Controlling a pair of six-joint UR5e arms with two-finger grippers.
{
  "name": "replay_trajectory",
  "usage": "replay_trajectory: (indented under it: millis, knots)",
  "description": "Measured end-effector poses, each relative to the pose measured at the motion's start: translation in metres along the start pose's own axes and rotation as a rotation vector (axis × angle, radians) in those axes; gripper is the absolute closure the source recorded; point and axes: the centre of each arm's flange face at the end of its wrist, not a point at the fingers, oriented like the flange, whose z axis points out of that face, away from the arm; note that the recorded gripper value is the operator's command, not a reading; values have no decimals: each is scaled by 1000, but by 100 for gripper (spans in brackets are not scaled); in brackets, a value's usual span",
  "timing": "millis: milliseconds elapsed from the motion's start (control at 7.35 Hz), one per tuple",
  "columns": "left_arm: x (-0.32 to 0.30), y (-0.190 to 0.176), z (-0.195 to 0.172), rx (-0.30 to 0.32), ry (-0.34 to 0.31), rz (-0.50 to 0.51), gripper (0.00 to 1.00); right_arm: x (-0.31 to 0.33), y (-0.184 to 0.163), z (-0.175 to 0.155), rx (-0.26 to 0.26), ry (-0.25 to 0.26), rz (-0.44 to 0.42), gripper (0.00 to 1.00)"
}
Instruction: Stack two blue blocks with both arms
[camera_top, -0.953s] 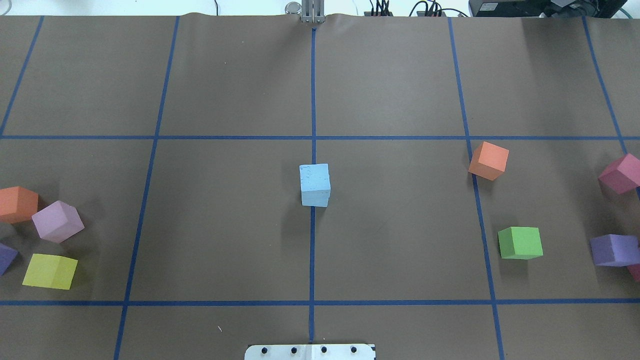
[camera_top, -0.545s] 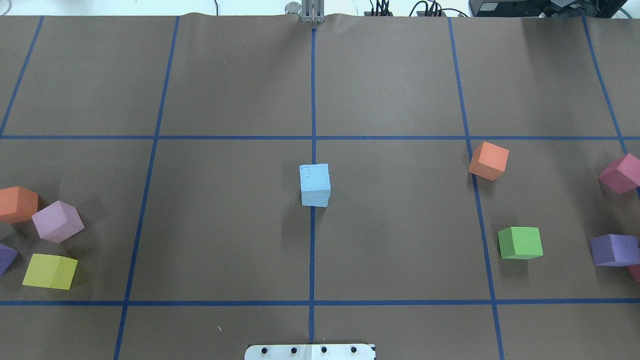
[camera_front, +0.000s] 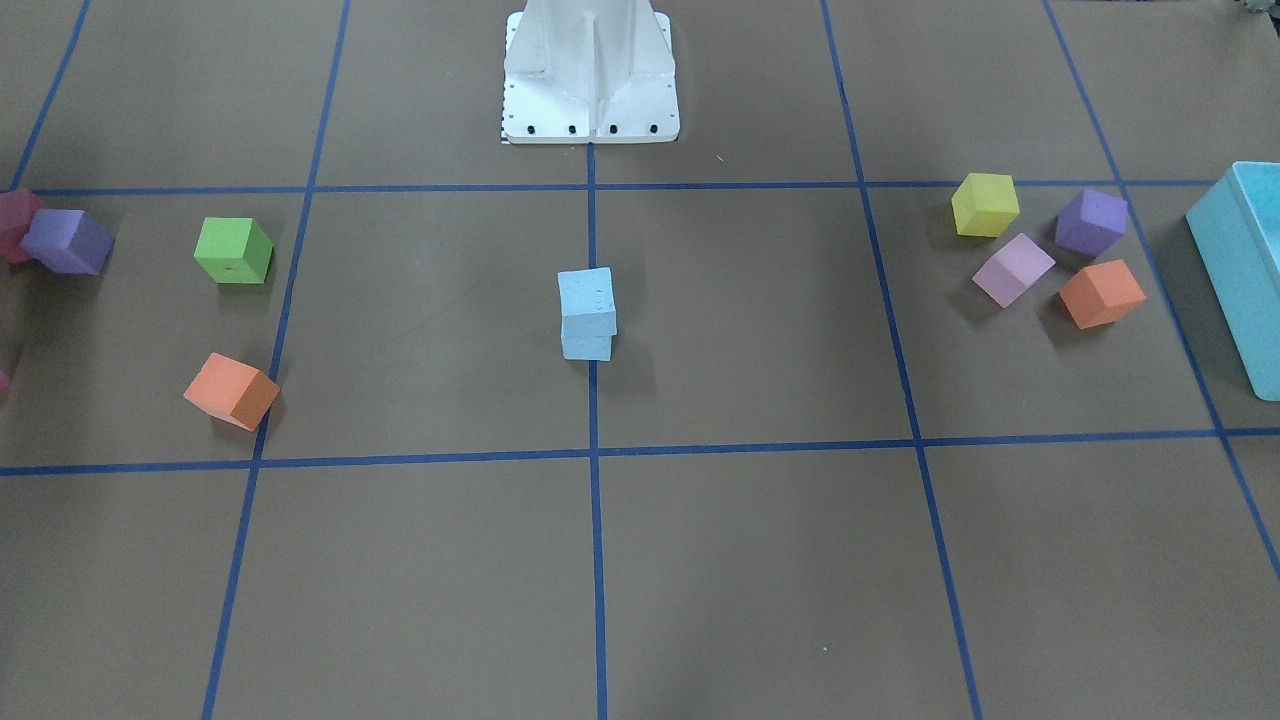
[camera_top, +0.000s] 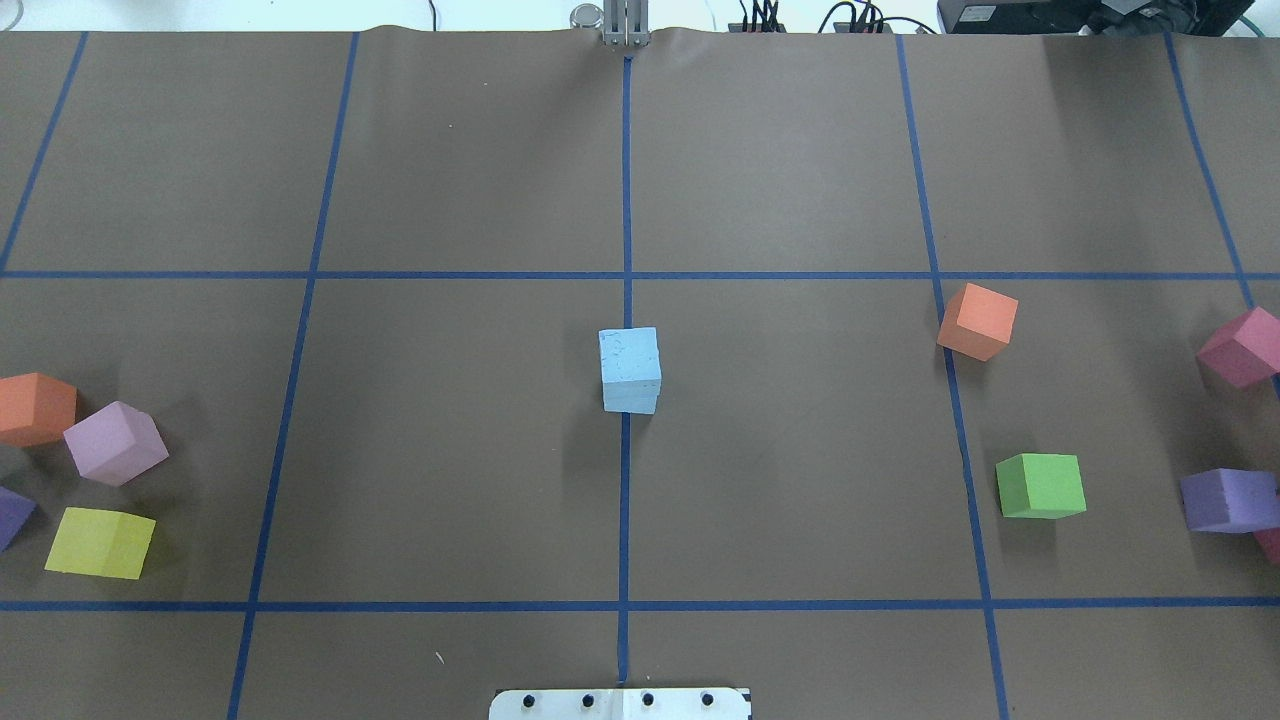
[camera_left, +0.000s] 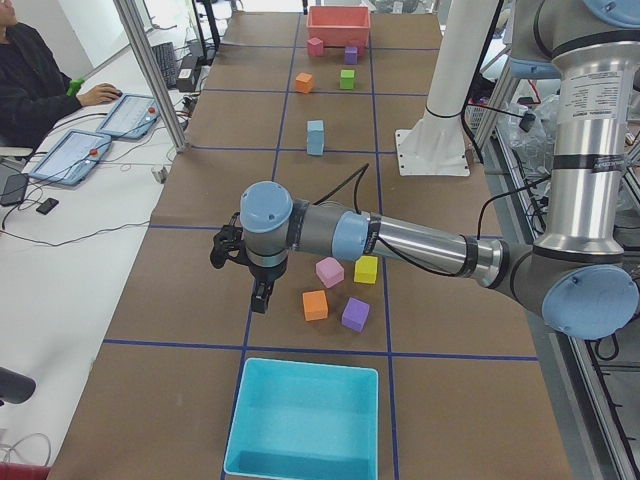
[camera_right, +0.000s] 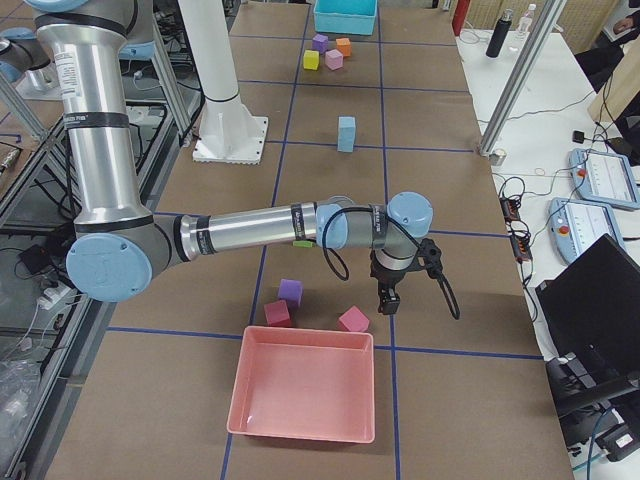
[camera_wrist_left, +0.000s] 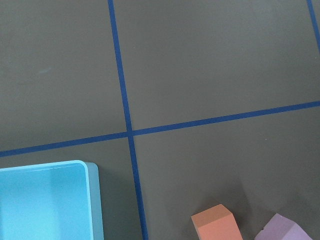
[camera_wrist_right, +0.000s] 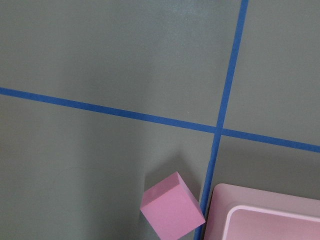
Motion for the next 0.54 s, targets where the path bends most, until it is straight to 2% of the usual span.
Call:
replay_trajectory:
  millis: [545]
  knots:
    - [2,10,-2,4,-3,4,2,0,-1,3,-2,1,-3,0]
